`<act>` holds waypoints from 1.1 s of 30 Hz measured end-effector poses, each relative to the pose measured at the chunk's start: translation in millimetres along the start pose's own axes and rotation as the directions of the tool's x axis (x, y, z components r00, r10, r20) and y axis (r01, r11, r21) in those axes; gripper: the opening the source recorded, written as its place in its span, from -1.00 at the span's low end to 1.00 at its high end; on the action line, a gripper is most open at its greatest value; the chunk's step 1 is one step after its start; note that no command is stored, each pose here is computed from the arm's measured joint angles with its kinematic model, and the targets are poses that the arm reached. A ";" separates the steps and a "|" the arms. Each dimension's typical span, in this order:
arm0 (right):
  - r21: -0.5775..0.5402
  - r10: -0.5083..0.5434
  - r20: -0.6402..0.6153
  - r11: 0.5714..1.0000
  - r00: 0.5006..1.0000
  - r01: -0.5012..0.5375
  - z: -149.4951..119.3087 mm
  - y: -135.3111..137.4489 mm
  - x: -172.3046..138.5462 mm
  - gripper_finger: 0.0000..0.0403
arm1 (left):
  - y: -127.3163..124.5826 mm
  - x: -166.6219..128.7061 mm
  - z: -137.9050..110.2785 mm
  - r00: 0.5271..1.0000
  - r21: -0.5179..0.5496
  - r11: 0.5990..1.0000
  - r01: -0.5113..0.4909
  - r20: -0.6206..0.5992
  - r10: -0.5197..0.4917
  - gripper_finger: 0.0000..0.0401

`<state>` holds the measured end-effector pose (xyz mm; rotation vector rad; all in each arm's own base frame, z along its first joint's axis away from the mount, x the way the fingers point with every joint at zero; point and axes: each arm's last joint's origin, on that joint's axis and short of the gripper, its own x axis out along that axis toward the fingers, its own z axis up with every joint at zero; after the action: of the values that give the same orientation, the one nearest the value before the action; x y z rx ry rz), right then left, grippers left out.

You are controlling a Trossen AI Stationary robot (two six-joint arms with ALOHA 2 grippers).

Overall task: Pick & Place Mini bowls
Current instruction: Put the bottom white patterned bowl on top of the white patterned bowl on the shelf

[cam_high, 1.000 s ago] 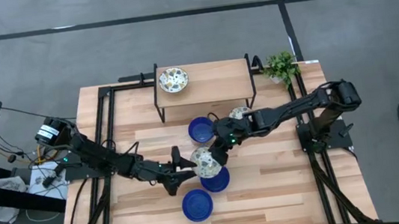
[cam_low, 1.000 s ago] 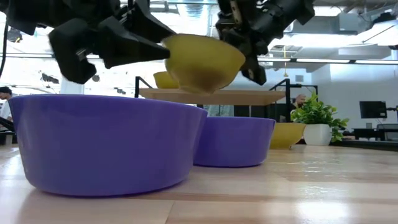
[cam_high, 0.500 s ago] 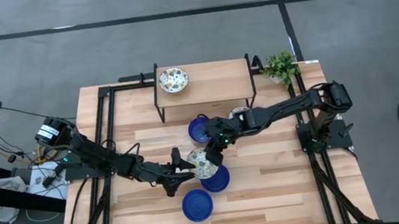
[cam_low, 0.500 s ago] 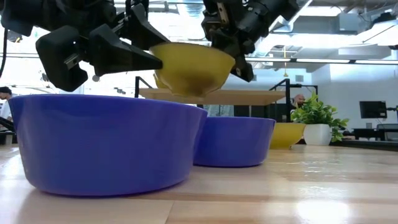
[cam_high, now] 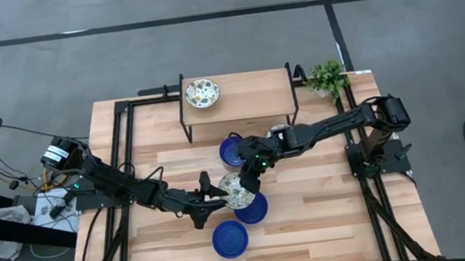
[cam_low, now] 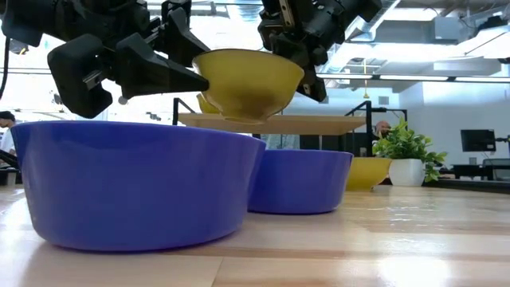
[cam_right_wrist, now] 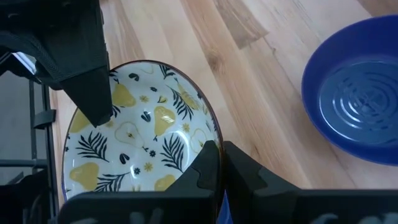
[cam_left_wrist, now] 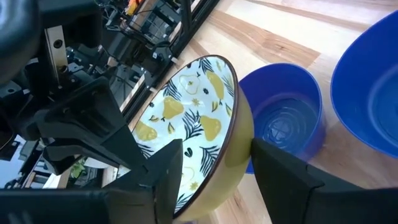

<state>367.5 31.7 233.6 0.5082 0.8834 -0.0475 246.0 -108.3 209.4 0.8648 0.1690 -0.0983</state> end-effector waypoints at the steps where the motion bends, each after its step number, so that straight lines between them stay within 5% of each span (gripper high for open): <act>1: 0.000 0.004 -0.002 1.000 1.000 -0.004 -0.1 0.1 0.0 -0.99 | -0.1 0.0 0.0 1.000 0.001 1.000 0.001 0.000 -0.001 -0.11; 26: -0.003 0.021 0.006 1.000 1.000 -0.021 1.5 1.0 -0.9 -0.95 | -3.0 -0.2 0.9 0.995 -0.005 0.997 0.080 0.054 -0.080 -0.90; 33: -0.002 0.018 0.003 1.000 1.000 -0.018 1.2 0.9 -1.4 -0.94 | -3.1 -0.3 0.6 0.995 0.017 0.997 0.079 0.053 -0.080 -0.94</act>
<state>367.8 31.7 235.6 0.5145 0.8759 -0.0306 245.3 -110.8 207.5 0.8696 0.1526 -0.1973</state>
